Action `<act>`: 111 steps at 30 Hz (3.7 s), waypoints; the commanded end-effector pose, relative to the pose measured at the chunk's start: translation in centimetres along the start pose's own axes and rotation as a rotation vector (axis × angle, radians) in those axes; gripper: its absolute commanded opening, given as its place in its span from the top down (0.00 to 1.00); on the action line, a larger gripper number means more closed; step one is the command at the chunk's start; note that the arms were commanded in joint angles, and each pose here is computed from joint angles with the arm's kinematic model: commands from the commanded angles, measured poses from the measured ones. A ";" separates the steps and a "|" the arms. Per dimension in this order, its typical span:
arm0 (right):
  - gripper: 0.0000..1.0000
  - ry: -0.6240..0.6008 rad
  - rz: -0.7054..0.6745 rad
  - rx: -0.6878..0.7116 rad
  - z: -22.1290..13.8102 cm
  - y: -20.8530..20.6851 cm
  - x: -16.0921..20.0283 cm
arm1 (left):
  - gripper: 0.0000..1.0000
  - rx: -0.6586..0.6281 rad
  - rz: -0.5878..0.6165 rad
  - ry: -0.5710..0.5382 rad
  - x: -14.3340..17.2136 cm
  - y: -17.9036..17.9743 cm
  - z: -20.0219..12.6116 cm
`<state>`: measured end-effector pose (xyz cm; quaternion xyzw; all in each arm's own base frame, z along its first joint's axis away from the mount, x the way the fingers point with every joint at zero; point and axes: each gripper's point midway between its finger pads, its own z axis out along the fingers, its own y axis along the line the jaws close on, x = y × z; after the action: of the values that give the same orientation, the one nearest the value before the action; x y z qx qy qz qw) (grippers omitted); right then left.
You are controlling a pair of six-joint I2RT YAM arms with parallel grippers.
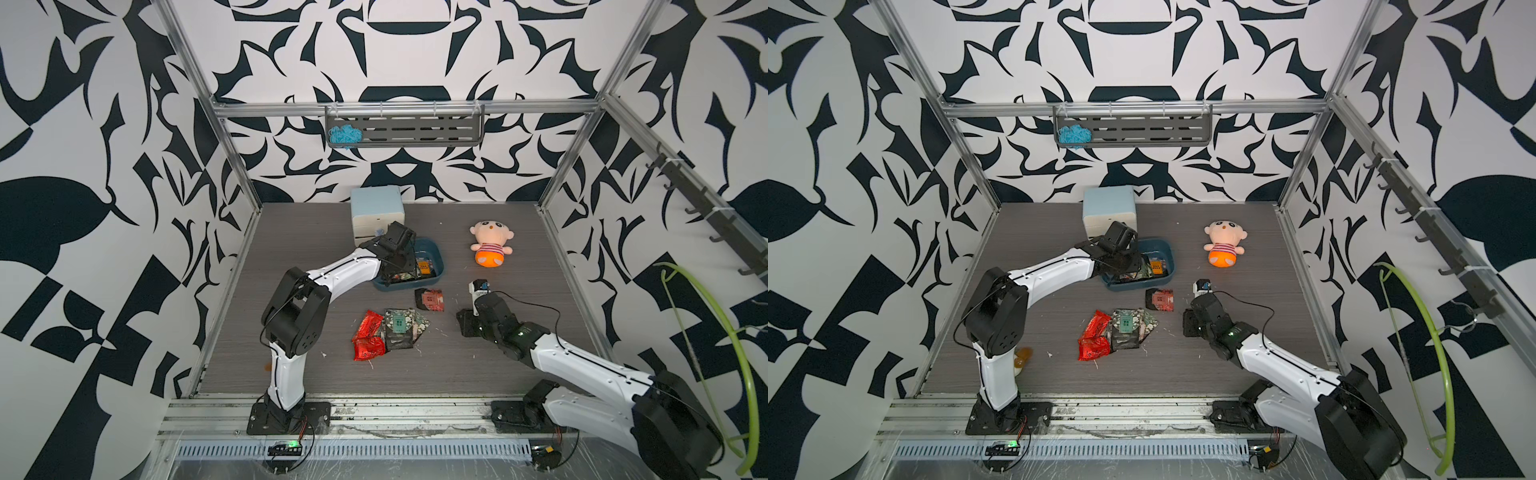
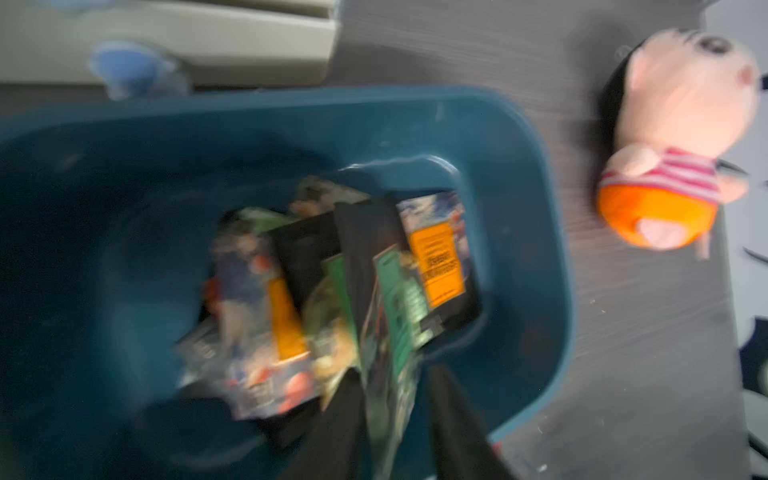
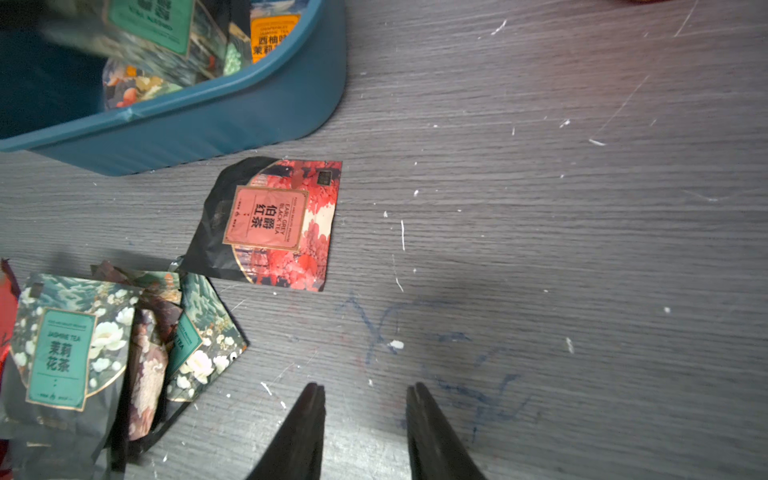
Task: Put the tea bags into the storage box
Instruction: Place the tea bag in the storage box, then pick up the tea bag from the center of the board.
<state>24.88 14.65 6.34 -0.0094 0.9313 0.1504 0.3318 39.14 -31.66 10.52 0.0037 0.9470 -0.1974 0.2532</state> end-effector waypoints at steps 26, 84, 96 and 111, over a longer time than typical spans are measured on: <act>0.61 0.029 0.260 -0.140 1.8 -0.2 -4.4 | 0.65 0.259 0.019 0.067 12.7 -5.1 -6.7; 0.64 0.189 0.149 -0.202 7.5 2.2 -3.0 | 0.78 0.077 -0.034 0.259 17.7 -2.7 5.2; 0.73 0.205 0.117 -0.222 7.5 3.0 -2.5 | 0.79 0.095 -0.038 0.260 17.5 -3.4 5.3; 1.00 0.178 0.092 -0.180 6.4 2.2 -2.6 | 0.82 0.215 -0.037 0.223 16.3 -5.8 1.6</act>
<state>30.48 18.38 2.41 0.0022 0.9435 0.2493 0.2183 26.77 -39.73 2.88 0.0258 0.9410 -0.2980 0.1583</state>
